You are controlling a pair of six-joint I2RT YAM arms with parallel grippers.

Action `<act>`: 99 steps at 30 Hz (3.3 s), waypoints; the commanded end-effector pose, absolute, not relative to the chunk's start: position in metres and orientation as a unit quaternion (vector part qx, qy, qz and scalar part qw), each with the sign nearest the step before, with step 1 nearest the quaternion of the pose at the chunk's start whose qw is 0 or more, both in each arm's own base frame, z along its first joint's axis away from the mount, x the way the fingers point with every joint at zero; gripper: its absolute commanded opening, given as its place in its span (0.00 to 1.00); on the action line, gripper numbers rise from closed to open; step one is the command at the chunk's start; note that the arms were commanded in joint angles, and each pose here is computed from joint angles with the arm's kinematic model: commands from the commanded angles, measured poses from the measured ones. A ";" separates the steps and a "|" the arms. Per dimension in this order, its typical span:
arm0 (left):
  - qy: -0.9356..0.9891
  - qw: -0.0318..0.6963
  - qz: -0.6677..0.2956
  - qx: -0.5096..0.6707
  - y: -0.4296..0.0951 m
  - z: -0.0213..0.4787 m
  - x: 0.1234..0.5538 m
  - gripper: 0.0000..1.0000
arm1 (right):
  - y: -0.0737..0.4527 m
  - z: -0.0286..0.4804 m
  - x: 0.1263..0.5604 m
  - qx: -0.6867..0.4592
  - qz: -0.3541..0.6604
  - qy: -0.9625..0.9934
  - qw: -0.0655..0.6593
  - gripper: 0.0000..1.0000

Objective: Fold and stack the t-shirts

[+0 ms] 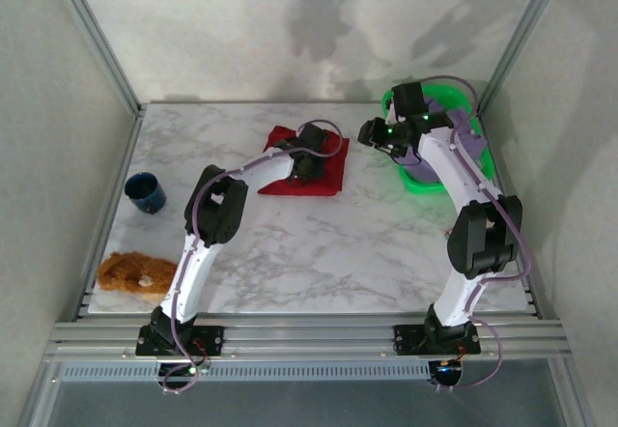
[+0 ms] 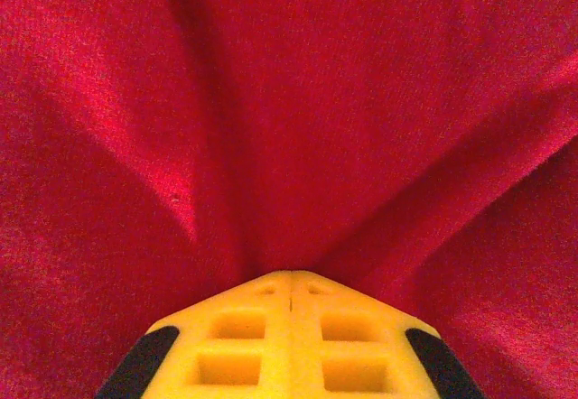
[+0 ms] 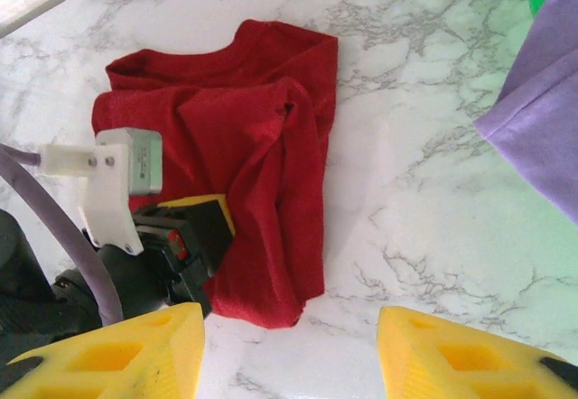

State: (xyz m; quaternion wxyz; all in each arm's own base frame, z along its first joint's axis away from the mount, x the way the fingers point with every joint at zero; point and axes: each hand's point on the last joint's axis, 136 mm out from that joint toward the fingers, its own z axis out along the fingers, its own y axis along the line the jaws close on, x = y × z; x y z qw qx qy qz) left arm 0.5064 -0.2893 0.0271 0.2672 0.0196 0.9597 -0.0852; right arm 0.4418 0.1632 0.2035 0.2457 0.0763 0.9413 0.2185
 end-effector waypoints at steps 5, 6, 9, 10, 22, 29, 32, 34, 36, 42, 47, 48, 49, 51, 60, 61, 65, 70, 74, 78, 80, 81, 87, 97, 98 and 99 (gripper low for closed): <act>0.978 0.206 -0.025 -0.032 -0.206 -0.028 0.502 0.00 | 0.155 0.209 0.430 0.078 0.211 0.944 0.243 0.54; 0.977 0.207 -0.025 -0.036 -0.197 -0.027 0.502 0.00 | 0.154 0.209 0.430 0.079 0.211 0.943 0.243 0.54; 0.978 0.201 -0.023 -0.052 -0.171 -0.025 0.502 0.00 | 0.155 0.208 0.429 0.080 0.213 0.943 0.242 0.53; 0.978 0.199 -0.020 -0.056 -0.161 -0.025 0.501 0.00 | 0.155 0.208 0.428 0.080 0.215 0.943 0.242 0.53; 0.981 0.165 -0.006 -0.104 -0.056 -0.027 0.499 0.00 | 0.154 0.208 0.425 0.077 0.214 0.944 0.240 0.53; 0.981 0.154 0.022 -0.120 0.004 -0.024 0.504 0.00 | 0.153 0.213 0.422 0.074 0.210 0.945 0.241 0.53; 0.981 0.159 0.027 -0.110 0.021 -0.022 0.508 0.00 | 0.153 0.214 0.422 0.074 0.211 0.944 0.242 0.53; 0.981 0.153 0.056 -0.104 0.035 -0.025 0.511 0.00 | 0.153 0.215 0.422 0.074 0.214 0.943 0.243 0.53; 0.981 0.142 0.062 -0.113 0.048 -0.030 0.513 0.00 | 0.154 0.216 0.422 0.072 0.213 0.944 0.241 0.53; 0.977 0.150 0.058 -0.139 0.079 -0.030 0.521 0.00 | 0.151 0.220 0.418 0.067 0.205 0.946 0.241 0.53; 0.977 0.148 0.066 -0.140 0.095 -0.033 0.524 0.00 | 0.152 0.221 0.418 0.066 0.206 0.946 0.240 0.53; 0.977 0.146 0.067 -0.142 0.099 -0.034 0.524 0.00 | 0.151 0.221 0.418 0.067 0.206 0.946 0.240 0.54; 0.976 0.146 0.069 -0.146 0.104 -0.034 0.524 0.00 | 0.151 0.221 0.418 0.066 0.205 0.947 0.240 0.54; 0.974 0.146 0.073 -0.155 0.115 -0.033 0.524 0.00 | 0.151 0.221 0.417 0.066 0.204 0.947 0.238 0.54; 0.971 0.153 0.061 -0.174 0.128 -0.031 0.532 0.00 | 0.153 0.222 0.418 0.068 0.210 0.946 0.237 0.54; 0.970 0.157 0.052 -0.177 0.126 -0.031 0.534 0.00 | 0.153 0.223 0.418 0.069 0.210 0.946 0.237 0.54; 0.968 0.171 0.001 -0.182 0.103 -0.031 0.547 0.00 | 0.152 0.223 0.418 0.072 0.211 0.945 0.240 0.54; 0.965 0.179 -0.022 -0.189 0.073 -0.033 0.561 0.00 | 0.152 0.223 0.417 0.074 0.212 0.945 0.239 0.54; 0.953 0.189 -0.018 -0.234 0.078 -0.031 0.566 0.00 | 0.149 0.225 0.414 0.071 0.204 0.946 0.241 0.54; 0.948 0.193 -0.033 -0.252 0.074 -0.030 0.572 0.00 | 0.148 0.223 0.412 0.071 0.202 0.947 0.238 0.54; 0.947 0.195 -0.027 -0.254 0.076 -0.028 0.573 0.00 | 0.149 0.223 0.412 0.071 0.204 0.947 0.238 0.54; 0.947 0.197 -0.028 -0.253 0.076 -0.026 0.574 0.00 | 0.149 0.224 0.411 0.070 0.204 0.947 0.239 0.54; 0.940 0.243 -0.051 -0.233 0.061 0.022 0.581 0.09 | 0.148 0.226 0.412 0.072 0.205 0.945 0.245 0.54; 0.883 0.406 -0.079 -0.221 0.054 0.184 0.532 1.00 | 0.120 0.237 0.396 0.064 0.157 0.943 0.286 0.99; 0.871 0.430 -0.083 -0.222 0.054 0.196 0.524 1.00 | 0.116 0.236 0.395 0.061 0.146 0.943 0.294 0.99; 0.852 0.466 -0.092 -0.219 0.054 0.209 0.515 1.00 | 0.108 0.236 0.394 0.060 0.127 0.939 0.313 0.99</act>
